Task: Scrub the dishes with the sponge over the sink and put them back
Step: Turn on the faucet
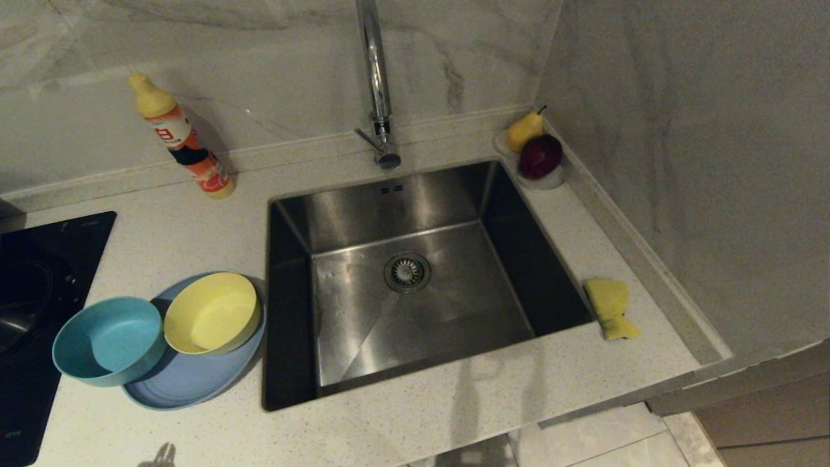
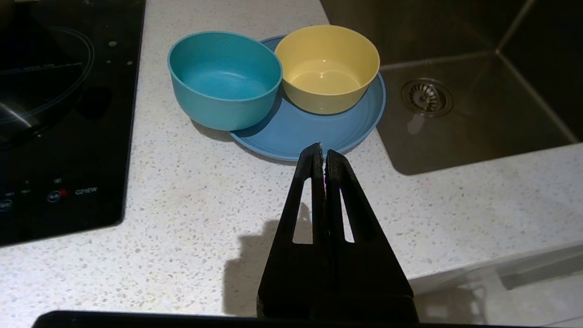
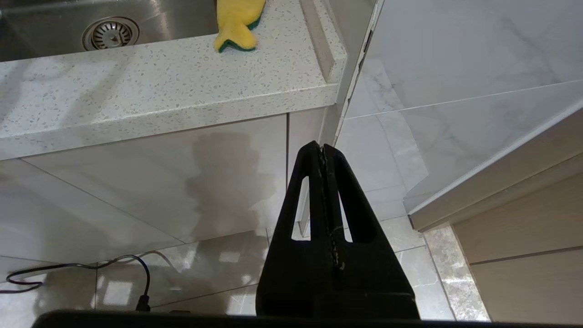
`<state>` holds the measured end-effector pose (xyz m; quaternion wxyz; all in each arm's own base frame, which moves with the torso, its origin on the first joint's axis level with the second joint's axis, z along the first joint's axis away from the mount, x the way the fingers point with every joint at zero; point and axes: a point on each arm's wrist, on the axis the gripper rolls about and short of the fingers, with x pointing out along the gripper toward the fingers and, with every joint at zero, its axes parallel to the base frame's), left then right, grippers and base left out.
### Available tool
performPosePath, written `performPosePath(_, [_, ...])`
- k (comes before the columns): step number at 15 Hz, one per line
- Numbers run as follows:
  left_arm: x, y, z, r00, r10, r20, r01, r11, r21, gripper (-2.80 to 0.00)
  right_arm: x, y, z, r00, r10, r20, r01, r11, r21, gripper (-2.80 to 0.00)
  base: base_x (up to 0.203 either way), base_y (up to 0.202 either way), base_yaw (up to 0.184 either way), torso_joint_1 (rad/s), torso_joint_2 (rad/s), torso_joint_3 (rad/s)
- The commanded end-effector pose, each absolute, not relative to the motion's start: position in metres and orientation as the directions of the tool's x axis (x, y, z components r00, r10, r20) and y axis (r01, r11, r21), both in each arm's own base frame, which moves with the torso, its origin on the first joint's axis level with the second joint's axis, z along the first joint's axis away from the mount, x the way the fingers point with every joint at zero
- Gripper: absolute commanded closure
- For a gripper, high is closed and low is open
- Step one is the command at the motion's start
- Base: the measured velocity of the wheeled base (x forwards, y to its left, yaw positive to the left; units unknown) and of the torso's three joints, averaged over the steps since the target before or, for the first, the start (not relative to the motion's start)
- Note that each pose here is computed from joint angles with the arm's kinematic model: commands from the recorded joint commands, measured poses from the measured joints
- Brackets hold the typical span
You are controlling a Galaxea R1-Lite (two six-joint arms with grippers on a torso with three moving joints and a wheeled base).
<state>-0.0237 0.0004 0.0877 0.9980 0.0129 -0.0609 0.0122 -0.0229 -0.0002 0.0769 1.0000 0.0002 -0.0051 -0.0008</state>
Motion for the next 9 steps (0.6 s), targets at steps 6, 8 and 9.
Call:
performPosePath(6, [-0.020, 0.000, 0.076, 0.997, 0.018, 0.072, -0.020, 1.000, 0.019, 0.00, -0.023, 0.000, 0.077, 1.000, -0.002, 0.012, 0.002, 1.000, 0.000, 0.00, 0.000, 0.000, 0.000, 0.000, 0.00, 0.000])
performPosePath(8, [-0.023, 0.000, 0.086, 0.995, 0.012, 0.102, -0.014, 1.000, 0.025, 0.00, -0.023, 0.000, 0.077, 1.000, -0.002, 0.011, 0.002, 1.000, 0.000, 0.00, 0.000, 0.000, 0.000, 0.000, 0.00, 0.000])
performPosePath(9, [-0.027, 0.000, 0.101, 0.990, -0.003, 0.141, -0.001, 1.000, 0.027, 0.00, -0.023, 0.000, 0.077, 1.000, -0.002, 0.012, 0.002, 1.000, 0.000, 0.00, 0.000, 0.000, 0.000, 0.000, 0.00, 0.000])
